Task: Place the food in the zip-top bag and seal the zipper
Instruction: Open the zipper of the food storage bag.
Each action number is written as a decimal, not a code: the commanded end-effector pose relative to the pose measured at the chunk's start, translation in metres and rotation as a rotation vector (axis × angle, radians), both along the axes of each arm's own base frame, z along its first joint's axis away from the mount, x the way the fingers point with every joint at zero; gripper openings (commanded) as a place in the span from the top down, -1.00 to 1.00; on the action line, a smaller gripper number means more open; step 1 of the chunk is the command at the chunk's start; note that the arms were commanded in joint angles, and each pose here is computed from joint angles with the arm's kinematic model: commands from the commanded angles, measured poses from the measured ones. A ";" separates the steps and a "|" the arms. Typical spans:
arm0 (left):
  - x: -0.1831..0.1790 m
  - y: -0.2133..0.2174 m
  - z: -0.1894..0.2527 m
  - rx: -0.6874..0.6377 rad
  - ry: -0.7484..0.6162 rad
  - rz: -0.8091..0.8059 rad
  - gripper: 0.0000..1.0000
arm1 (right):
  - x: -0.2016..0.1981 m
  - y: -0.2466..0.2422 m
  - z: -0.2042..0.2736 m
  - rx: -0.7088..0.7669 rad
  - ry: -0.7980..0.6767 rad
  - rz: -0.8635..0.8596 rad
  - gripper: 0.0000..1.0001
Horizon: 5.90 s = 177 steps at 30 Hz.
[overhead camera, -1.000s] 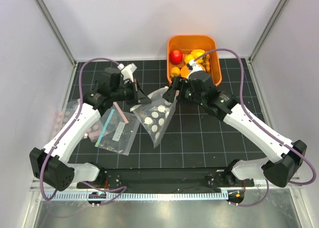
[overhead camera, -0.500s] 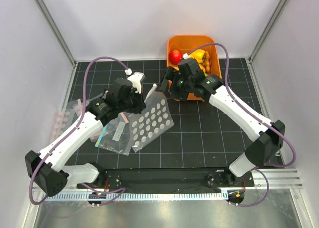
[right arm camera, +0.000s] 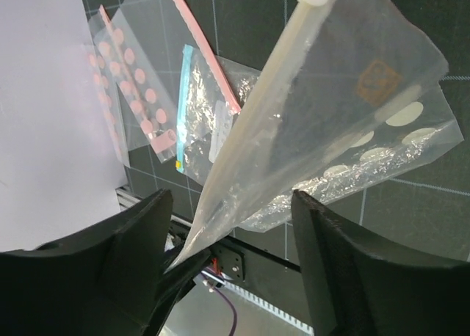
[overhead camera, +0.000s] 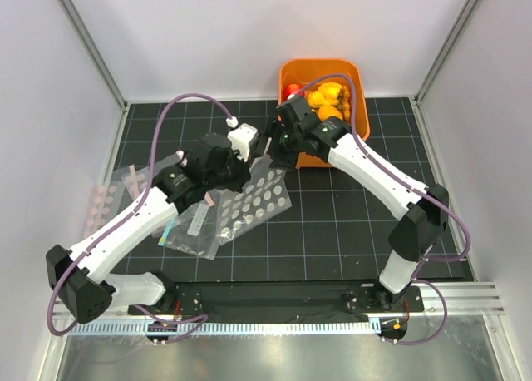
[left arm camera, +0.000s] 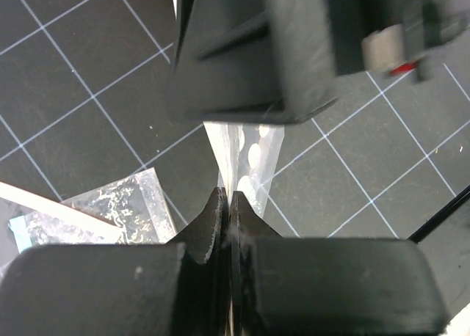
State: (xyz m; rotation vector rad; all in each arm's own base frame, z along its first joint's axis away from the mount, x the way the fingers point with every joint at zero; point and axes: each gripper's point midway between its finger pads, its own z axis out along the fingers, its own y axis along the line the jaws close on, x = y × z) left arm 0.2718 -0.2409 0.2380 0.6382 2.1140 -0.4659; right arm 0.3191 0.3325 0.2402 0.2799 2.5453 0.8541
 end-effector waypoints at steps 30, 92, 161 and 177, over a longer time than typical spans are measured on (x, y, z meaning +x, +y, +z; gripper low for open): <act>-0.030 -0.038 0.117 -0.839 0.460 -0.104 -0.49 | -0.027 -0.005 0.080 0.382 -0.489 0.209 0.98; -0.020 -0.063 0.059 -0.750 0.584 -0.001 0.10 | -0.020 -0.027 0.086 0.302 -0.447 0.063 0.98; -0.037 -0.055 0.039 -0.247 0.495 -0.098 0.99 | -0.026 -0.060 0.056 0.087 -0.315 -0.051 0.32; -0.040 -0.059 0.037 -0.142 0.440 -0.112 1.00 | -0.025 -0.057 0.035 0.042 -0.245 -0.048 0.39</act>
